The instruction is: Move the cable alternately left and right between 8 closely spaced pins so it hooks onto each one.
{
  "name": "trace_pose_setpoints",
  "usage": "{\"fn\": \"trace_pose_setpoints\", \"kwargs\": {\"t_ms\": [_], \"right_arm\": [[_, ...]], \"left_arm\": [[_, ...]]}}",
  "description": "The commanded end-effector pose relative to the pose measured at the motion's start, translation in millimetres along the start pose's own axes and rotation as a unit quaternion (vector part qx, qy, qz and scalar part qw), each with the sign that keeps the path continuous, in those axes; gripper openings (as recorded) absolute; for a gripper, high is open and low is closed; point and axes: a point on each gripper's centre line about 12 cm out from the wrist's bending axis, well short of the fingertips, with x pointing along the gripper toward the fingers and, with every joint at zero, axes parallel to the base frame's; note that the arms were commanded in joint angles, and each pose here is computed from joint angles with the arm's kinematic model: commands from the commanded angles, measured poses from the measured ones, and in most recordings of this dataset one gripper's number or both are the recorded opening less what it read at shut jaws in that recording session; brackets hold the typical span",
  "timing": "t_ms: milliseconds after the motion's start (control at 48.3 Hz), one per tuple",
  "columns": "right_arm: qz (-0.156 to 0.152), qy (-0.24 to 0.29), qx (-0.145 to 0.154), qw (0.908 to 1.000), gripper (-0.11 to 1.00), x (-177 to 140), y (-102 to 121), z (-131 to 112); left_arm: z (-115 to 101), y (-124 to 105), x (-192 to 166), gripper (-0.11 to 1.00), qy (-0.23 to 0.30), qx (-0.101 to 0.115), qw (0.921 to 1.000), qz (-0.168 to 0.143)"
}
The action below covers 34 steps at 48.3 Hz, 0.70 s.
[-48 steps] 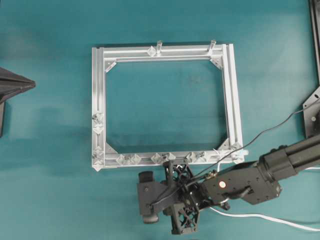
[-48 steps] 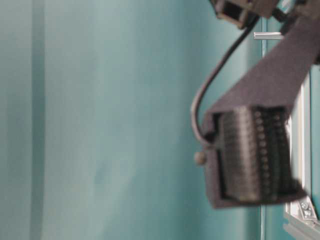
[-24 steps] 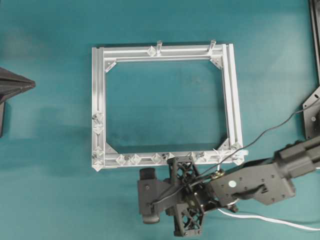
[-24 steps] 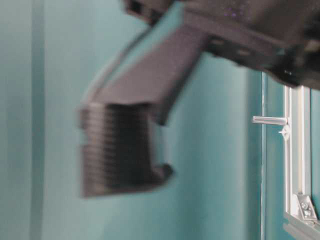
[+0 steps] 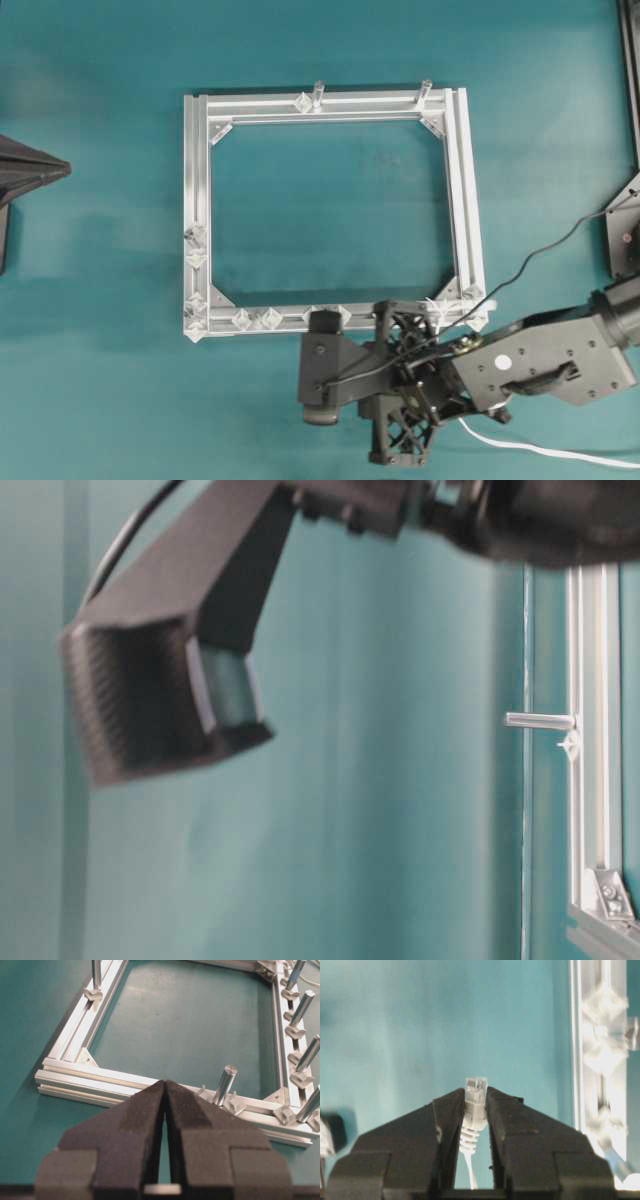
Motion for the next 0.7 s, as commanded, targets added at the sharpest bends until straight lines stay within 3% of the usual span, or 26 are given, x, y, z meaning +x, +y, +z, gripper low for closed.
{"fn": "trace_pose_setpoints", "kwargs": {"t_ms": [0, 414, 683], "right_arm": [[0.013, -0.015, 0.009, 0.9998, 0.19, -18, 4, 0], [-0.013, -0.030, 0.084, 0.9959, 0.19, -33, -17, -22], [-0.029, -0.037, 0.161, 0.9859, 0.19, -39, -34, -35]], "left_arm": [[4, 0, 0, 0.01, -0.004, -0.008, 1.0000, 0.001], [4, 0, 0, 0.01, -0.005, -0.009, 0.9999, 0.001], [4, 0, 0, 0.01, -0.005, -0.010, 0.9999, 0.001]]}}
